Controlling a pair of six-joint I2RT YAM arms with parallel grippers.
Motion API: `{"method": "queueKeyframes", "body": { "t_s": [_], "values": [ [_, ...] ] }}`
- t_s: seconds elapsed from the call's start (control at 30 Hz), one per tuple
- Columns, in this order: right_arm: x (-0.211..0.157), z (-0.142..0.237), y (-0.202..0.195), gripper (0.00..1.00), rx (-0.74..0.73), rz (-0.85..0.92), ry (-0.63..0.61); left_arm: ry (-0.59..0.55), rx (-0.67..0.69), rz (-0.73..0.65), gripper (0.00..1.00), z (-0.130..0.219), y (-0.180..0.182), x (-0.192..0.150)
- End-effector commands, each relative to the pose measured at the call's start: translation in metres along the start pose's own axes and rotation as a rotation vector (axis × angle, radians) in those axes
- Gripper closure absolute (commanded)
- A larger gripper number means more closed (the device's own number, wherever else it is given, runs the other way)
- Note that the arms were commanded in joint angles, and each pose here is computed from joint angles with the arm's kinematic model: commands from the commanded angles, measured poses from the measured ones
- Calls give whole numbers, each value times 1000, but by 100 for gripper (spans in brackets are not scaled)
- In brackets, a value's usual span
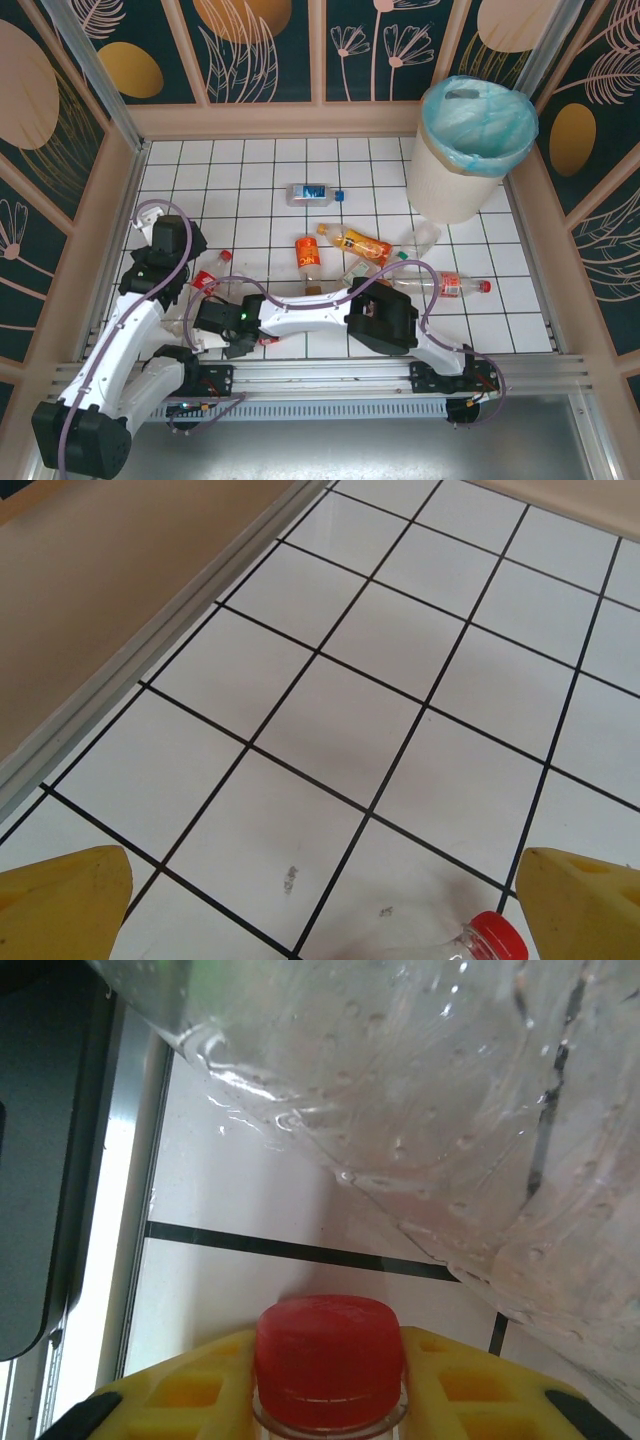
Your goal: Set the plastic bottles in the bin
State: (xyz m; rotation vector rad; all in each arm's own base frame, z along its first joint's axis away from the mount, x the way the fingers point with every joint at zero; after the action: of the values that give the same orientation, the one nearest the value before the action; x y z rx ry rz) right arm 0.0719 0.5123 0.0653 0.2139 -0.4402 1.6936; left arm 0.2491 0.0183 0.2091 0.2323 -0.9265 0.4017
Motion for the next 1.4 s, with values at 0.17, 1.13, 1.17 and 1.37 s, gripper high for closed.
{"method": "queueKeyframes", "body": {
  "t_s": [0.17,1.13,1.17,1.37],
  "values": [
    [16,40,-10,78,2,-59,-100,-86,-69,86,2,25,-4,38],
    [-28,359,-149,86,-138,-497,-959,-249,-497,232,16,102,-56,159],
    [-37,370,-159,86,-171,-513,-978,-244,-516,235,16,102,-62,163],
    [-89,447,-210,85,-434,-543,-1057,-212,-757,239,18,101,-109,187]
  ]
}}
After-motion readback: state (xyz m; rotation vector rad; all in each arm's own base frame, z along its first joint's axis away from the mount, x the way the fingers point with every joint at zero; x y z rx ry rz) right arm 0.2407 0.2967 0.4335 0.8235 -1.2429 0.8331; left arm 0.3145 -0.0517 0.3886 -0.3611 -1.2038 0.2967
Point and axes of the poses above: each hand's point on the last joint's axis, 136 mm out from that joint toward the fingers, its own z axis back along the fingers, its own y axis along the line the jaws close on, x = y × z, the point moved 4 cm from there along z, back along the fingers, and after that the axes turned 8 degrees about -z, right-handed, at the moved point
